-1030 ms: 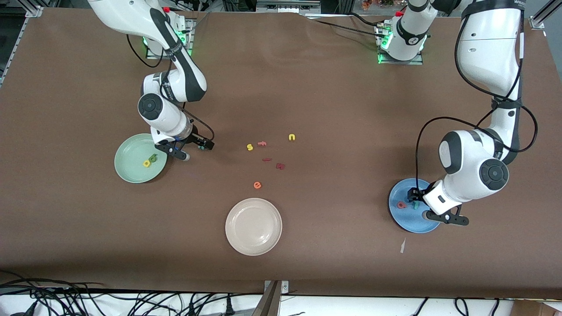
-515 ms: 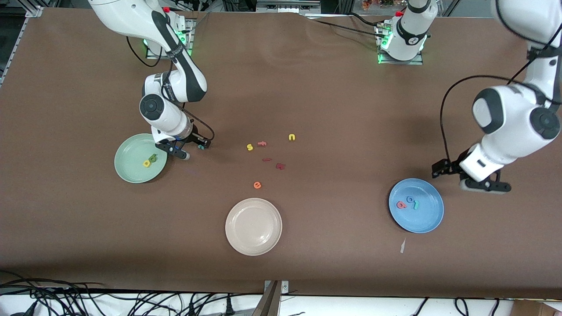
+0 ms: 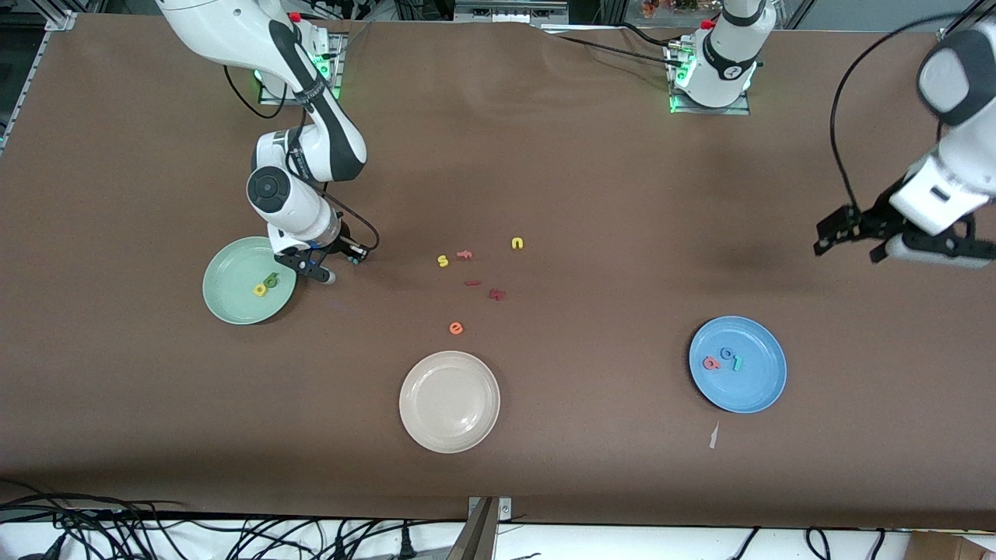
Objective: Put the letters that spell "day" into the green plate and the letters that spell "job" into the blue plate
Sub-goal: 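Drop the teal y into the green plate while the left gripper returns to rest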
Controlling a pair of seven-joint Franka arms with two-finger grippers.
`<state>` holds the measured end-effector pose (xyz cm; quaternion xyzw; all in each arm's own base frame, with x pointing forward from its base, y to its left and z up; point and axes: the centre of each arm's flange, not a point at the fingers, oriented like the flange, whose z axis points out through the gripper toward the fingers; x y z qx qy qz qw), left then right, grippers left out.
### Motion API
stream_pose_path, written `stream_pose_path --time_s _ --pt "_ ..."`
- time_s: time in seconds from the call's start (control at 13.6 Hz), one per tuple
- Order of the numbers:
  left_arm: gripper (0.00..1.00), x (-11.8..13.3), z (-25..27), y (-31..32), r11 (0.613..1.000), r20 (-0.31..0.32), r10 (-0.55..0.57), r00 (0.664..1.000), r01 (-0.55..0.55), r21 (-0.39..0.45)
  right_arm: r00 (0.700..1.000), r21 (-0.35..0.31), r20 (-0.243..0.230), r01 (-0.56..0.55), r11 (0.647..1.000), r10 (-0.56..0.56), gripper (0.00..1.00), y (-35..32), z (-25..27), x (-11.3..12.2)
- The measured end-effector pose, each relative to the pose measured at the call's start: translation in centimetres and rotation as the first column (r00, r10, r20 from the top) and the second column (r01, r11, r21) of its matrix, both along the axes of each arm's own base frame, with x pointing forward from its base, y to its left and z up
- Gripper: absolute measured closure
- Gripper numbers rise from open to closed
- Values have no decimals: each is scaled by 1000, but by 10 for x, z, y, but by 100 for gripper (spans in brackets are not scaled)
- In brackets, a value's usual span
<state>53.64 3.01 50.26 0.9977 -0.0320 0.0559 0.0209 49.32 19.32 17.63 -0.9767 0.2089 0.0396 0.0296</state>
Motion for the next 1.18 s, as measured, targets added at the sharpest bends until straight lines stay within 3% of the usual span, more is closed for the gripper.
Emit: stream_pose_path --time_s 0.07,0.29,0.51,0.66,0.88,1.18 --pt "0 -12 18 -15 999 -31 23 999 -22 22 1000 1 1 0 1000 0 81 0 0 0" --pt "0 -36 73 -56 992 -135 95 986 -83 93 1000 4 10 3 1000 -3 84 3 3 3" --pt "0 -49 112 -55 985 -215 148 965 -125 118 1000 11 2 0 1000 0 86 8 13 11" --pt "0 -47 130 -39 980 -255 182 950 -155 122 1000 10 -22 -10 1000 10 86 11 23 18" --pt "0 -30 140 -28 978 -278 200 940 -175 112 997 -53 -56 -61 997 58 86 -8 54 43" --pt "0 -15 134 -24 980 -292 200 935 -185 77 977 -87 -72 -208 974 202 86 -75 79 71"
